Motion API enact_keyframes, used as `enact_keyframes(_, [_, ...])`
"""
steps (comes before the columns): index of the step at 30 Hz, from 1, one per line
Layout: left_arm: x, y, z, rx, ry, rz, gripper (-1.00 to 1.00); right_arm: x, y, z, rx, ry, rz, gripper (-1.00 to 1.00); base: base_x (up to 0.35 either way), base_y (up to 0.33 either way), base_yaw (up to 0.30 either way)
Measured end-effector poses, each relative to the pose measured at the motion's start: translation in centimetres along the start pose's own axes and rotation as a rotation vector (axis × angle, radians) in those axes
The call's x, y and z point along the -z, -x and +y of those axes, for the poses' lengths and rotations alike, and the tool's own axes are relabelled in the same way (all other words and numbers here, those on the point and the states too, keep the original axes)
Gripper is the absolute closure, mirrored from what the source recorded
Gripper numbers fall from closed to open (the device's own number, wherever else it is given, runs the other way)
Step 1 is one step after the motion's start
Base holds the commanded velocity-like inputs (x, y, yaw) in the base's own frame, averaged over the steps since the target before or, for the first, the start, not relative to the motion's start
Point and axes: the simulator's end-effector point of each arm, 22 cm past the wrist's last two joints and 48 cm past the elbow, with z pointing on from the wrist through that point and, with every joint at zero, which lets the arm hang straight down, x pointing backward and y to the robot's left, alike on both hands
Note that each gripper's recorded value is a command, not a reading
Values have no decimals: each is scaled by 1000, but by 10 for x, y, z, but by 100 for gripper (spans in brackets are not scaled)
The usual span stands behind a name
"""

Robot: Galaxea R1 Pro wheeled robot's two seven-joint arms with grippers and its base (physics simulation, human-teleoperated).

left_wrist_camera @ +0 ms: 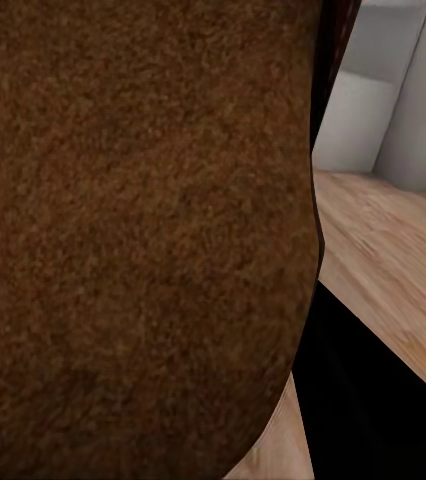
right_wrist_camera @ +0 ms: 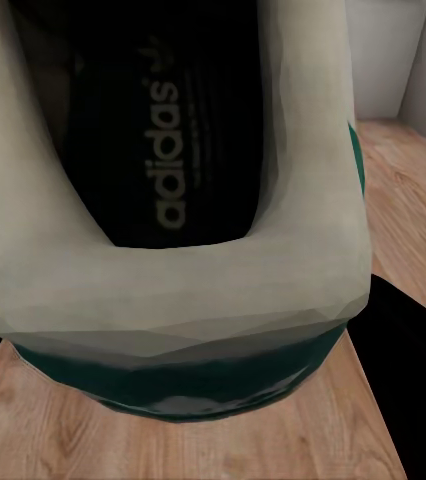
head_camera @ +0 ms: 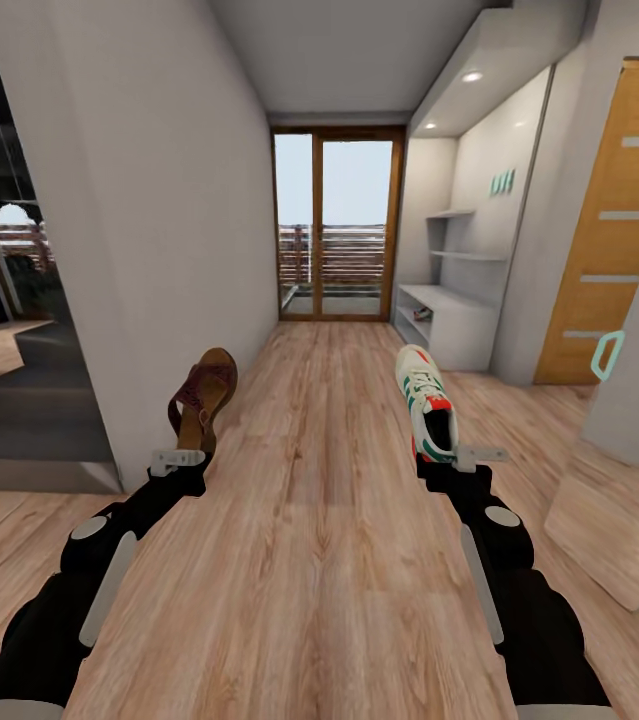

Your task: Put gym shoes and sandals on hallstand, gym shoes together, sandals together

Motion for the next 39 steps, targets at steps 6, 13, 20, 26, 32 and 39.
enact_keyframes(6, [0,0,0,1,0,0,100,0,0,0,0,0,0,100,344,0,0])
enact_keyframes(13, [0,0,0,1,0,0,100,0,0,0,0,0,-1,100,344,0,0])
enact_keyframes(20, [0,-1,0,1,0,1,100,0,0,0,0,0,0,100,344,0,0])
enact_keyframes(26, [0,-1,0,2,0,1,100,0,0,0,0,0,0,100,344,0,0])
enact_keyframes(32, [0,-1,0,1,0,1,100,0,0,0,0,0,-1,100,344,0,0])
enact_keyframes(39, [0,-1,0,0,1,1,100,0,0,0,0,0,1,100,344,0,0])
